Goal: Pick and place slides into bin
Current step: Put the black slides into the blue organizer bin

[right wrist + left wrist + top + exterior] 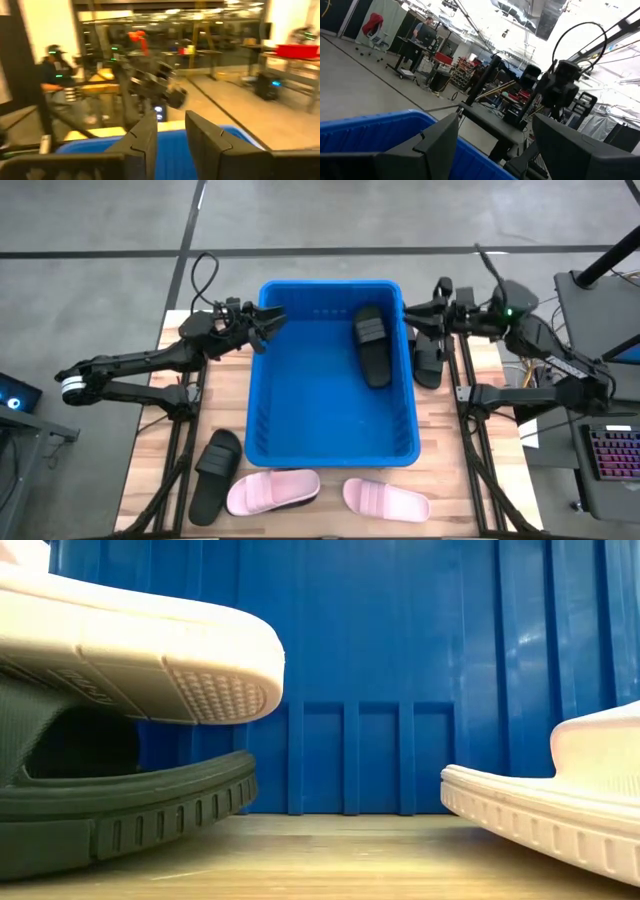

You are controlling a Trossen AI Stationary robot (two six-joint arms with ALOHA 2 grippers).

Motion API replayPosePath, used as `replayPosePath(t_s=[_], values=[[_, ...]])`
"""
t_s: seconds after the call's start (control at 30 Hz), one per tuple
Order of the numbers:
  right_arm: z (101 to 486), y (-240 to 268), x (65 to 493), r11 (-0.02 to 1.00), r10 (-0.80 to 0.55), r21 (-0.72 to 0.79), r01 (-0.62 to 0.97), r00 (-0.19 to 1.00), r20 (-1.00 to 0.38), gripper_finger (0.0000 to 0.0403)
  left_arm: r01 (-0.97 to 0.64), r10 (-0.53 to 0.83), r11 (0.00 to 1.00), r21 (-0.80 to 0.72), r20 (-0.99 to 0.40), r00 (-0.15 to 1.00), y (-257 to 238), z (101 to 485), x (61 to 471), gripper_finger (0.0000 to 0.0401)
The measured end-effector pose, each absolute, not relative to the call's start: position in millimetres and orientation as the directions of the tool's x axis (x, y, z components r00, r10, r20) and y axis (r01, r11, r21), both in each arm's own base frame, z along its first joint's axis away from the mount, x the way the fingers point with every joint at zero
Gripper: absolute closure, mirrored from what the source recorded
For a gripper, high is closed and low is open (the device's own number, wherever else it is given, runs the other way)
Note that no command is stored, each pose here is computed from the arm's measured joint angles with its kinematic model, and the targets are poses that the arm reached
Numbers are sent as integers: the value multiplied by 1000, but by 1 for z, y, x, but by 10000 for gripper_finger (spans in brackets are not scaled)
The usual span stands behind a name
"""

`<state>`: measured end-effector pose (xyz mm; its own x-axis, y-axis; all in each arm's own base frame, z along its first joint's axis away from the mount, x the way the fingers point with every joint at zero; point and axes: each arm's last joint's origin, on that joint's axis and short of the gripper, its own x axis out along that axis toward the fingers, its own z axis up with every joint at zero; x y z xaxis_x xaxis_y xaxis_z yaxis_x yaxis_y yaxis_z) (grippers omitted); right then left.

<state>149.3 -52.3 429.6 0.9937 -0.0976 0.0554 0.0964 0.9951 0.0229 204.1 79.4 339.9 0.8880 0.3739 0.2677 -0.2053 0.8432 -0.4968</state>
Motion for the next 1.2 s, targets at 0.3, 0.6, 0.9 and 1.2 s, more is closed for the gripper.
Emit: replayPosePath(t_s=[0.3, 0.6, 0.9, 1.2], values=[[370, -46, 130, 989, -130, 106, 99, 925, 356, 339, -223, 377, 836, -501, 230, 897, 80, 336, 205, 161], [323, -43, 112, 958, -251, 225, 175, 895, 370, 346, -151, 276, 843, -517, 174, 945, 76, 332, 204, 161], [316, -41, 107, 943, -278, 282, 176, 883, 377, 346, 81, -23, 748, -659, 97, 995, 60, 335, 186, 161], [321, -44, 105, 917, -378, 281, 282, 838, 393, 346, 379, -284, 668, -640, 252, 925, 38, 381, 148, 161]])
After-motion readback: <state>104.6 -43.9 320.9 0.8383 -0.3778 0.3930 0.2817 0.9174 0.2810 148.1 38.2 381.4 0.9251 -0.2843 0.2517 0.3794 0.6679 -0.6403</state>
